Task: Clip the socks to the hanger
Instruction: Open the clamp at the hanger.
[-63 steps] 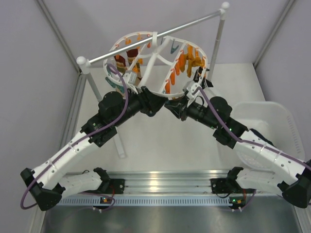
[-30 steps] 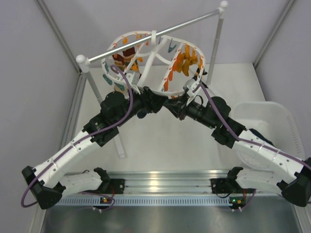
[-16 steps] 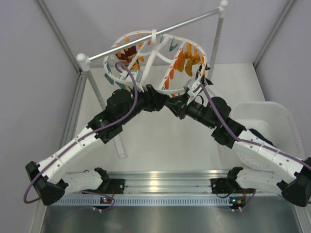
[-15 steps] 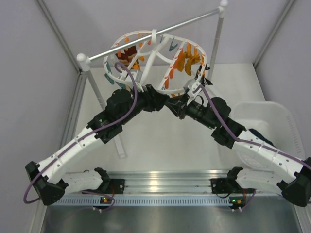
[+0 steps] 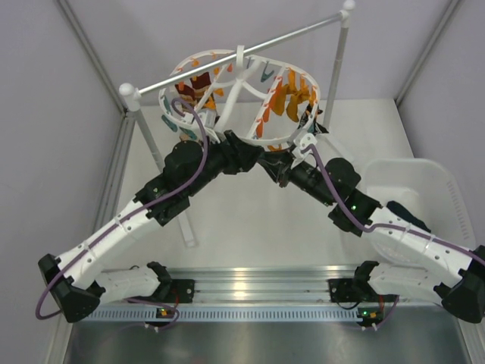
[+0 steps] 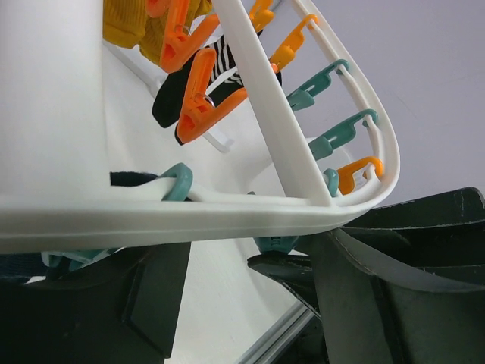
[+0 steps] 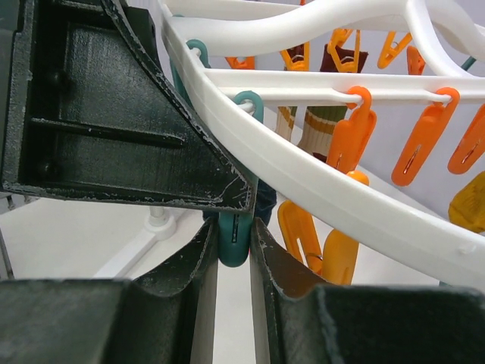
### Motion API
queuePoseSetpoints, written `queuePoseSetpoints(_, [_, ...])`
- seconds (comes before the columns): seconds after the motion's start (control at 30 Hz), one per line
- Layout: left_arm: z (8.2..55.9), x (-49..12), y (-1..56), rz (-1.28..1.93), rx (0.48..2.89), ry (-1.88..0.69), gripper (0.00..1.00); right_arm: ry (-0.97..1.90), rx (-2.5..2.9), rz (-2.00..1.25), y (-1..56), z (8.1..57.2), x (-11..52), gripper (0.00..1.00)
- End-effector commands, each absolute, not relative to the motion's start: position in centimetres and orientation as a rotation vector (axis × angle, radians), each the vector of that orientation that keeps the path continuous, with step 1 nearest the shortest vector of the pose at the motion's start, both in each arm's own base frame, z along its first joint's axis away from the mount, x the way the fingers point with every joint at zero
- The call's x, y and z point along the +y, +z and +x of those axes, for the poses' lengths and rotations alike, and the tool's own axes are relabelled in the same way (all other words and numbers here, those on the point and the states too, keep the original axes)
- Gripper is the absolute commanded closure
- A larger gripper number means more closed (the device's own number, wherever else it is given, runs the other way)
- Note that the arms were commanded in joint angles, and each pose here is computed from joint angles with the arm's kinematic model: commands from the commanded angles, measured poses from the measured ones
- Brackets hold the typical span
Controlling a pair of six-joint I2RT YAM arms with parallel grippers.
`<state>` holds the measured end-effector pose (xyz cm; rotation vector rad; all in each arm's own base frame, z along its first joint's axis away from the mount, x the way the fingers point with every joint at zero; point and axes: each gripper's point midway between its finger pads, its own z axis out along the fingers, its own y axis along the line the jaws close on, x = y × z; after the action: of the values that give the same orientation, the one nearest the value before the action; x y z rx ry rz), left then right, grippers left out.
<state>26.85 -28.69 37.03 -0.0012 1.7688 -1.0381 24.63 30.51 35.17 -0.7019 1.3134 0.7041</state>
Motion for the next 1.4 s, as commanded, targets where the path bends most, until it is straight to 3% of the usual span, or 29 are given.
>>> queuePoseSetpoints(0.0, [28.1,-26.0,43.0,-0.161,1.520,-1.073,0.32,0.778,1.286,-0.784,34.6,22.3,31.9,1.00])
queuePoseSetpoints(0.13, [27.8,-25.9,43.0,-0.145,1.468,-1.094,0.30,0.787,1.288,-0.802,34.0,22.0,32.2,1.00])
queuePoseSetpoints(0.43, [27.7,-25.6,44.6,-0.122,1.374,-1.100,0.41,0.779,1.270,-0.849,33.3,21.6,32.8,1.00])
queuePoseSetpoints(0.67, [27.9,-25.6,44.4,-0.133,1.378,-1.098,0.74,0.780,1.277,-0.870,32.7,21.5,33.0,1.00])
queuePoseSetpoints(0.7, [27.9,-25.6,44.1,-0.131,1.387,-1.095,0.83,0.776,1.283,-0.874,32.7,21.5,32.9,0.98])
queuePoseSetpoints(0.73, [28.0,-25.6,43.9,-0.131,1.393,-1.091,0.87,0.771,1.289,-0.878,32.5,21.5,32.8,0.81])
queuePoseSetpoints(0.83, [27.9,-25.7,43.2,-0.125,1.416,-1.084,1.00,0.749,1.331,-0.891,32.1,21.4,32.1,0.56])
queuePoseSetpoints(1.03, [28.0,-25.6,42.6,-0.113,1.428,-1.061,1.00,0.753,1.440,-0.934,29.4,19.7,30.2,0.31])
queuePoseSetpoints(1.13, [28.0,-25.7,42.1,-0.098,1.440,-1.048,1.00,0.732,1.472,-0.930,29.0,19.6,29.1,0.22])
queuePoseSetpoints(1.37, [27.9,-25.8,41.2,-0.077,1.463,-1.035,1.00,0.688,1.653,-0.842,27.7,21.4,25.4,0.12])
